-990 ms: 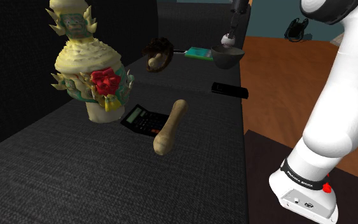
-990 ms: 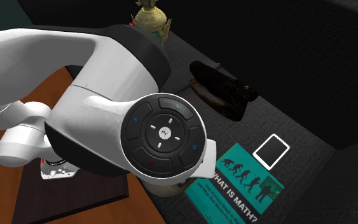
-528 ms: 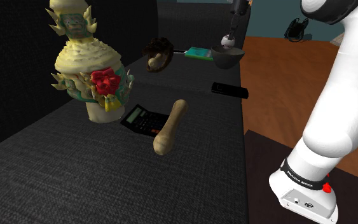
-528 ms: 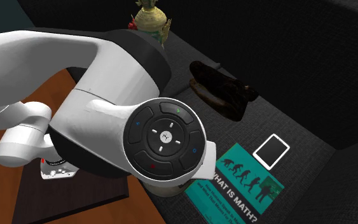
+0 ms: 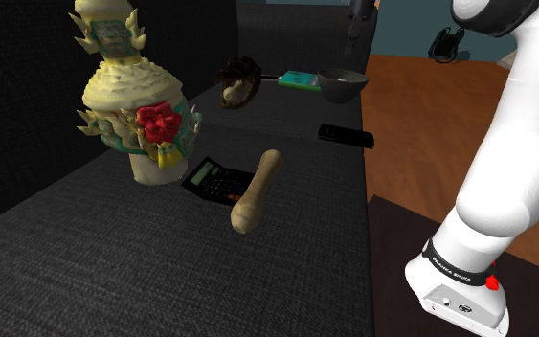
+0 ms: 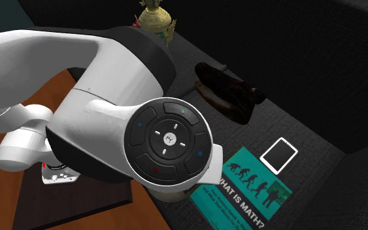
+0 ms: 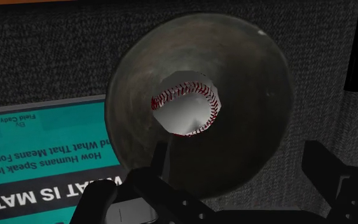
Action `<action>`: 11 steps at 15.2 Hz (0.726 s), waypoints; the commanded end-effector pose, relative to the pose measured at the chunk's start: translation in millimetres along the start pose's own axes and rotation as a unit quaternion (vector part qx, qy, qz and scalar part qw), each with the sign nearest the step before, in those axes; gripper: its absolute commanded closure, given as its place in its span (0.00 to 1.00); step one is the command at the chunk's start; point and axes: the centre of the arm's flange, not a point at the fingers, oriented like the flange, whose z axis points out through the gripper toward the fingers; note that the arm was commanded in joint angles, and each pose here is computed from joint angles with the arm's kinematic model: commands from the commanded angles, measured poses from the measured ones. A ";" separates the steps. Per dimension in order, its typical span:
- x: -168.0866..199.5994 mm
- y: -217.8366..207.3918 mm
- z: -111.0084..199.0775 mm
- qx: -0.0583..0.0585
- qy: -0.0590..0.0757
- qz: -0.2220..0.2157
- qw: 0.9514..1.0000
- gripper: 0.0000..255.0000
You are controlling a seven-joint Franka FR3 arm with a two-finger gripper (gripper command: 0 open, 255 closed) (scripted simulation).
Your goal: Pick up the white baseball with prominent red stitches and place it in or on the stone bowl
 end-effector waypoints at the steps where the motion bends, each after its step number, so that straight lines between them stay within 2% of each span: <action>1: 0.3 0.5 -20.8 0.000 0.000 0.000 1.000 0.00; 3: 0.3 0.5 -44.4 0.000 0.000 0.000 1.000 0.00; 11: 0.3 0.5 -44.4 0.000 0.000 0.000 1.000 0.00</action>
